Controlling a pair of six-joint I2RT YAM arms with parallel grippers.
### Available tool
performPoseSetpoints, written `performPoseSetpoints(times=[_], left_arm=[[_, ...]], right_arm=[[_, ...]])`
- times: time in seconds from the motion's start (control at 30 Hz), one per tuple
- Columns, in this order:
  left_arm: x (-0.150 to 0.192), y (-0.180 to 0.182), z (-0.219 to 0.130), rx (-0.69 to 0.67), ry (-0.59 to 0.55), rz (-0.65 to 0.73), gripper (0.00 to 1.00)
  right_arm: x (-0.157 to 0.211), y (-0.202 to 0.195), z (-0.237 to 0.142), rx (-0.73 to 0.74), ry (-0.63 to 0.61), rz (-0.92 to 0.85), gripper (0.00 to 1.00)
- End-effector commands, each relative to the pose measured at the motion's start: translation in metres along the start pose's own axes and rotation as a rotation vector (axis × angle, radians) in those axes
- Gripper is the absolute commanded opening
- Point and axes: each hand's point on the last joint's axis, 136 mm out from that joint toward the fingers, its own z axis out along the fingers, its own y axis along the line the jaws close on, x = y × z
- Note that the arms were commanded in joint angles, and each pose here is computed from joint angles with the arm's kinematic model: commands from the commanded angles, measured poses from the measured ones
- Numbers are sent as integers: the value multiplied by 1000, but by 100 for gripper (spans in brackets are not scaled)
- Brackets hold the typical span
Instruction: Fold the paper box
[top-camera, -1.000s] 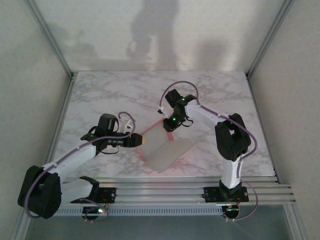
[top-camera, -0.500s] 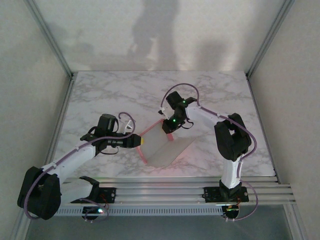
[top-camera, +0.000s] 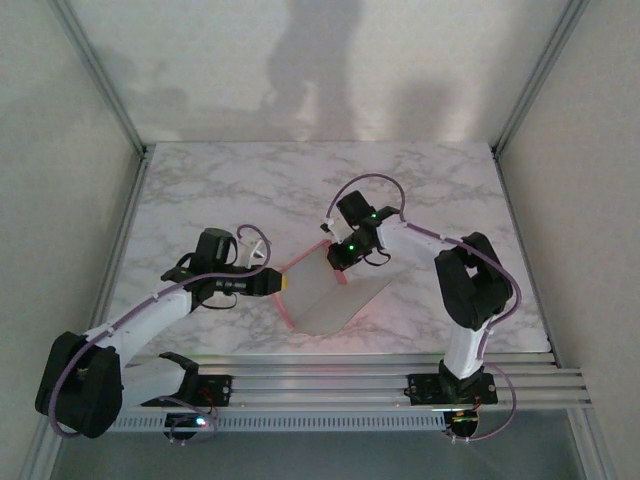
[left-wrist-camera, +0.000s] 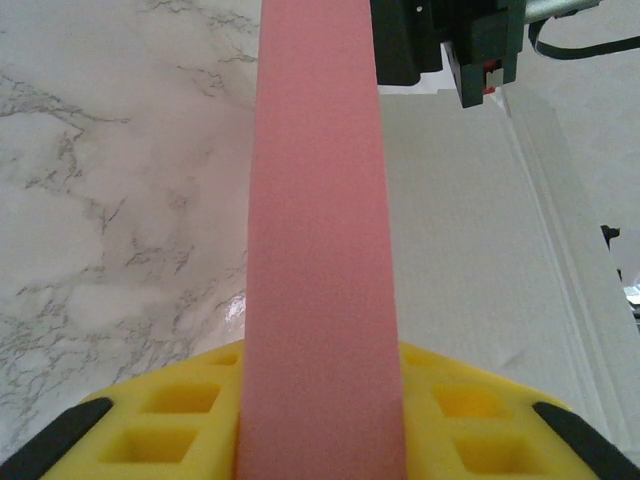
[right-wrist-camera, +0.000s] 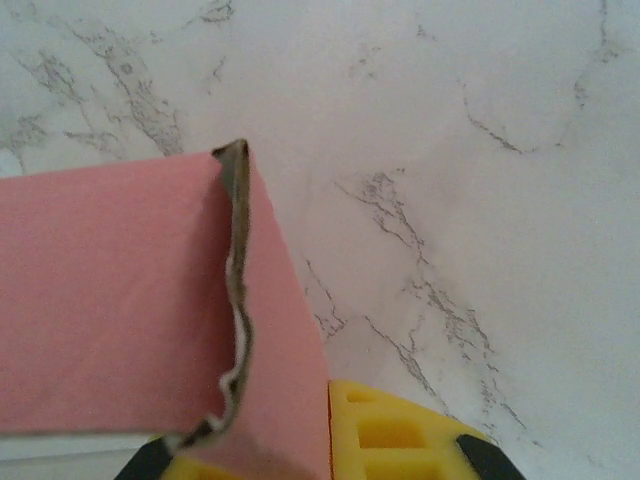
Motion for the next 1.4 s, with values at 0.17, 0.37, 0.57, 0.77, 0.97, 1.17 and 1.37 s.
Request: performPoseSetpoints(times=[0.17, 0.37, 0.57, 0.77, 0.97, 1.17, 1.37], left_arm=[[3, -19, 1, 93, 20, 32, 25], [4, -17, 3, 84, 24, 32, 25], [4, -13, 4, 64, 25, 24, 26], [4, -12, 4, 57, 23, 24, 26], [3, -12, 4, 58, 23, 22, 26], [4, -12, 4, 60, 26, 19, 26], [1, -11, 4, 53, 18, 13, 28]], right_arm=[[-9, -32, 3, 169, -83, 86, 4], [-13, -25, 2, 128, -102, 97, 12], [-4, -16, 0, 73, -61, 86, 21], [10, -16, 8, 66, 2, 88, 21], [11, -32, 10, 155, -1, 100, 11], [3, -51, 7, 272, -45, 132, 5], [-14, -27, -12, 138, -114, 153, 21]])
